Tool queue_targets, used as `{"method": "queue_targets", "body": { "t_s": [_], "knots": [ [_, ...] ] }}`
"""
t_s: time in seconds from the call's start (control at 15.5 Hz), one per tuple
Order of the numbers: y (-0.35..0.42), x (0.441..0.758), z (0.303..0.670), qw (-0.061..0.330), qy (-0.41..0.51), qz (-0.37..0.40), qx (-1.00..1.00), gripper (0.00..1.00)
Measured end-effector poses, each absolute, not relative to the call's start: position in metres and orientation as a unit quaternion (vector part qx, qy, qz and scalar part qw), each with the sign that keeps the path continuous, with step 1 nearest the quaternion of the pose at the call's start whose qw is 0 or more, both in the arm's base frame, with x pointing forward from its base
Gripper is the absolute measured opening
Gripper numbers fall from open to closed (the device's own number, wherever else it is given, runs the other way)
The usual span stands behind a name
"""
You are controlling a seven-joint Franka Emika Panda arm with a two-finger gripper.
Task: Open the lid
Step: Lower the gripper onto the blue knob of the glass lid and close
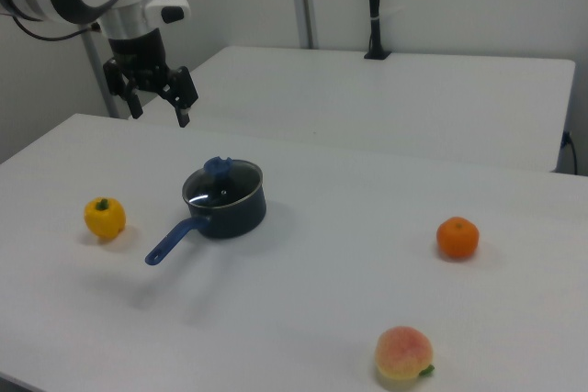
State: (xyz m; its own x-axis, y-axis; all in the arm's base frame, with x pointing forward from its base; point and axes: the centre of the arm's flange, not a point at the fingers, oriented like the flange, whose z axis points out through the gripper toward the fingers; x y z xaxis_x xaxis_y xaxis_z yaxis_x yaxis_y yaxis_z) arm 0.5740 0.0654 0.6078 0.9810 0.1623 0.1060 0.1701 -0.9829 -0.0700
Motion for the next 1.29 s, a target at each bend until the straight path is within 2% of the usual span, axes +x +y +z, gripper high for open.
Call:
{"method": "queue_targets", "body": {
  "t_s": [0.45,0.9,1.29],
  "knots": [
    [0.094,0.62,0.587,0.04,-0.045,-0.048,-0.997,1.0],
    [0.118,0.669,0.529,0.018,-0.002,-0.057,-0.998,1.0],
    [0.124,0.695,0.485,-0.003,-0.004,-0.088,-0.996,1.0]
  ]
}}
